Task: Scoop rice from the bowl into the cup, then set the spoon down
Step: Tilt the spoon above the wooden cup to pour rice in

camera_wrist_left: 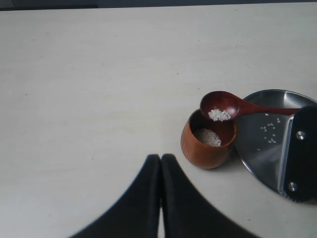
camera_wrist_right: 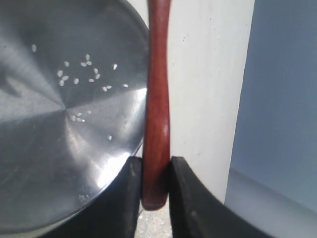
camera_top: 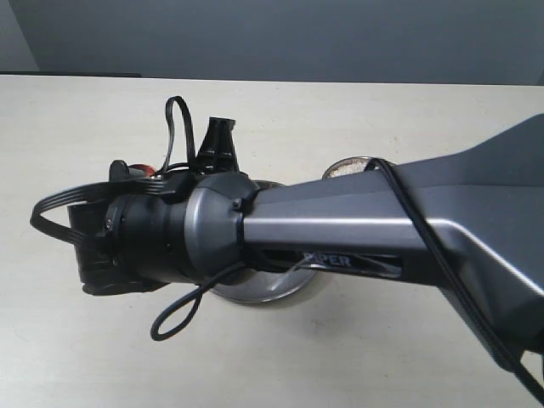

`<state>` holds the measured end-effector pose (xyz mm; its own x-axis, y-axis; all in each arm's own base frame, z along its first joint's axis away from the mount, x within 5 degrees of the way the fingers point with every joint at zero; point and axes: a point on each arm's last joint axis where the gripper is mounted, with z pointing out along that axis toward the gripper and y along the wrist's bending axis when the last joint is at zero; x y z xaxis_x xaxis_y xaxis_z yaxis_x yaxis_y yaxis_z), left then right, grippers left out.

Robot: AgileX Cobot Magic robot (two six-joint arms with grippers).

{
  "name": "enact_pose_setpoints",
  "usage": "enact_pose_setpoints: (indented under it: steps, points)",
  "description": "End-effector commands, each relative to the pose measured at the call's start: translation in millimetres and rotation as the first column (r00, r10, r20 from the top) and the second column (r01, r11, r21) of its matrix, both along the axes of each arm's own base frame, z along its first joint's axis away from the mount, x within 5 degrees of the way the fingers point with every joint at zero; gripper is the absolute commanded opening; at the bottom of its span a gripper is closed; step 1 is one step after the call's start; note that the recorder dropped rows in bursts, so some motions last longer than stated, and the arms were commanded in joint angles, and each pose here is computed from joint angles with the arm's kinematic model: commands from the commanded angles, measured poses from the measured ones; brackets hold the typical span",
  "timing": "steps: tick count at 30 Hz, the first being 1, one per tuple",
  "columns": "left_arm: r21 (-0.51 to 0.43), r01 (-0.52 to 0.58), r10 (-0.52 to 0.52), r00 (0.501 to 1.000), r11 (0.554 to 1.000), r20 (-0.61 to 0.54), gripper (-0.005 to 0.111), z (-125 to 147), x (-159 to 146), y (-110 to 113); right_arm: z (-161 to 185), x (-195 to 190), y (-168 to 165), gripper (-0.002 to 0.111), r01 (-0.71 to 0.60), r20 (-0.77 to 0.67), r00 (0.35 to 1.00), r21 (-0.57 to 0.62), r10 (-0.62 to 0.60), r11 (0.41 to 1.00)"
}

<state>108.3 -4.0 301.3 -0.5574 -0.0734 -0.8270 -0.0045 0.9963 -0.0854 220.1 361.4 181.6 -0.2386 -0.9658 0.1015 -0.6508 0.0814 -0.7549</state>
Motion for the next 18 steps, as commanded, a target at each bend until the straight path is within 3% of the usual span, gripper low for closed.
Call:
enact_pose_setpoints:
  steps: [1,18]
  points:
    - [0.005,0.003,-0.003,1.0,1.0,0.014,0.0,2.6,1.1,-0.1,4.9,0.1,-1.4,-0.001,-0.035,0.002,0.999,-0.035,0.035,0.999]
    - [0.005,0.003,-0.003,1.0,1.0,0.014,0.0,2.6,1.1,-0.1,9.8,1.3,1.6,-0.001,-0.082,0.061,0.994,-0.071,0.087,0.994]
